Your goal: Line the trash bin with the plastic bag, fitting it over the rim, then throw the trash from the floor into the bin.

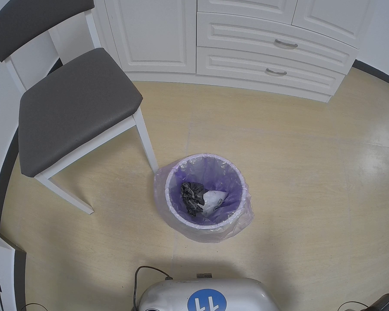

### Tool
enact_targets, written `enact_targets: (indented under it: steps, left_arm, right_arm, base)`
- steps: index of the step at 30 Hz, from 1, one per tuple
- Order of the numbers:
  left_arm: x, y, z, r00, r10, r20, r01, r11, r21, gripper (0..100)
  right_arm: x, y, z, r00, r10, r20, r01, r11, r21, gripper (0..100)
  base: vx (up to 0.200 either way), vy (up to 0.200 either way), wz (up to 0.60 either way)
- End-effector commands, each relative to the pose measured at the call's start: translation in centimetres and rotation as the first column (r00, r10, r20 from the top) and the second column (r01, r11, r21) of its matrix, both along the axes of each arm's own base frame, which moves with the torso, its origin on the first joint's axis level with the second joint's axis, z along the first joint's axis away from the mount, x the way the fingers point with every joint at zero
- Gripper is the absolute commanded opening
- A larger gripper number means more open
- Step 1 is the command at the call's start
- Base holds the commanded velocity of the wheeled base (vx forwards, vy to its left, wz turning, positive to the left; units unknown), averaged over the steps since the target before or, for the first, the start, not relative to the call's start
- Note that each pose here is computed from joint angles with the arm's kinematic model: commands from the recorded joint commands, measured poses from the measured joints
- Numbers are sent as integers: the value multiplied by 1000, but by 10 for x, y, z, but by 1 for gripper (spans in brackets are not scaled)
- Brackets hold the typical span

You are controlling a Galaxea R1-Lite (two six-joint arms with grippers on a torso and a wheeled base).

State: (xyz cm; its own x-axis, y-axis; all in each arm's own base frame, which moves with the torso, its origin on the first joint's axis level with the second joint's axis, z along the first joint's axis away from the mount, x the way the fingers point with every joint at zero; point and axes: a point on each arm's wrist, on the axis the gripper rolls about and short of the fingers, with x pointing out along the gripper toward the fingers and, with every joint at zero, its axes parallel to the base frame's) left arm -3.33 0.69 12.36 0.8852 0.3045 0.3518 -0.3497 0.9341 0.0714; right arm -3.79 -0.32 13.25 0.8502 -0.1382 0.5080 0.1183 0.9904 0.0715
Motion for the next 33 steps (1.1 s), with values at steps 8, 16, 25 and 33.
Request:
enact_targets:
  steps: [8, 16, 25, 33]
  left_arm:
    - [7, 0, -28, 989, -64, -136, 46, 990, -134, 100]
    - [9, 0, -41, 964, -60, -257, 26, 990, -136, 100]
    - [9, -1, -41, 961, -76, -264, 47, 992, -115, 100]
    - [10, -2, -41, 953, -132, -273, 107, 989, -104, 100]
  right_arm:
    - [12, 0, -33, 956, 12, -292, -11, 1000, 5, 100]
    - [15, 0, -50, 894, 25, -447, -19, 1000, 18, 100]
    - [15, 3, -57, 843, 121, -524, -138, 990, 6, 100]
    - [15, 3, -57, 849, 126, -513, -140, 990, 12, 100]
  base:
    - [0, 0, 0]
    - [0, 0, 0]
    - [0, 0, 0]
    - [0, 0, 0]
